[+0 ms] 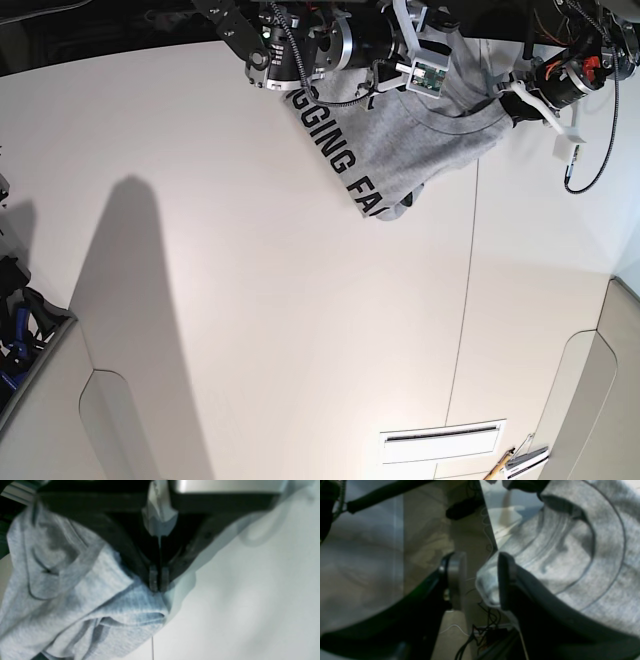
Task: Fold the T-shirt properly
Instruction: 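Hold the folded bundle with the right gripper and press it flat, then lift the folded shirt with the right gripper and carry it aside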
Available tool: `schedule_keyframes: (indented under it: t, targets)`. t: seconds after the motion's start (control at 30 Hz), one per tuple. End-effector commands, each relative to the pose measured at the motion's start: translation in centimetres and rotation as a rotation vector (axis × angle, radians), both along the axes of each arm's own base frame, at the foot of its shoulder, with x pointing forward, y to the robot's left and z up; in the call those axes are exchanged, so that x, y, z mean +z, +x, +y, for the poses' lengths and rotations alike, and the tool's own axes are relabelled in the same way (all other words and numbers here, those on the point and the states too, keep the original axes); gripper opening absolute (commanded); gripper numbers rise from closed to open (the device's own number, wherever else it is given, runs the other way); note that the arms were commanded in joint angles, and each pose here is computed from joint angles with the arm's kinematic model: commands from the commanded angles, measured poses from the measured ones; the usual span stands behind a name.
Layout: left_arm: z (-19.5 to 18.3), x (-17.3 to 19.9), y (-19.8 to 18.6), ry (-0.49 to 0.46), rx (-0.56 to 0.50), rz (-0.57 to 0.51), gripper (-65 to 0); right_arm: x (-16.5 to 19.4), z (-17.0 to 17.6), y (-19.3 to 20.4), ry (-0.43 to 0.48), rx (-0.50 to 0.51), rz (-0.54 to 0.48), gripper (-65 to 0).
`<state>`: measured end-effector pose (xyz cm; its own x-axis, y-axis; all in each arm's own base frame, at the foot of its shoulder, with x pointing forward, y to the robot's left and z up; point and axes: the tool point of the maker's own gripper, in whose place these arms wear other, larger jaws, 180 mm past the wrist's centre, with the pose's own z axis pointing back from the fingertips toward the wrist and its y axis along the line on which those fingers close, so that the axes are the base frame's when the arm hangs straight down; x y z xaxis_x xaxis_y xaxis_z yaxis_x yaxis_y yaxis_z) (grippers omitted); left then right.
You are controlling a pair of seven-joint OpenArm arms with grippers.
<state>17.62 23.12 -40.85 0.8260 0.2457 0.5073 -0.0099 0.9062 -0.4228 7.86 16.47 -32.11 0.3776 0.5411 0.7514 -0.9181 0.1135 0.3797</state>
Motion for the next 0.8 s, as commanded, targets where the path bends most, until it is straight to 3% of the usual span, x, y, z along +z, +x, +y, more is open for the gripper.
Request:
schedule_keyframes:
  t: [0.0,0.23,0.5,0.53,0.6,0.77]
  targets:
    - [0.3,1.1,0.8,-0.005,0.006,-0.051,-65.0,1.9,0.9,0.4,0.071,0.003,-0.018,-43.5]
    - [0.5,3.3,2.0,-0.039,-0.012,-0.149,-65.0,4.1,0.9,3.5,0.097,0.0,-0.15,-43.5]
    - [4.5,9.3,3.1,-0.037,0.116,-0.345,-65.0,5.2,-0.2,9.5,0.043,-0.082,-0.357,-44.0]
    - [4.9,10.1,3.2,-0.036,0.126,-0.37,-65.0,5.4,-0.4,10.3,0.039,-0.108,-0.374,-47.5]
    - [5.0,11.4,3.1,-0.056,0.127,-0.401,-65.0,5.5,-1.1,11.9,0.028,-0.154,-0.4,-64.0]
    - [3.4,12.1,3.1,-0.117,0.081,-0.411,-65.0,5.7,-2.3,14.2,0.013,-0.211,-0.418,-65.0]
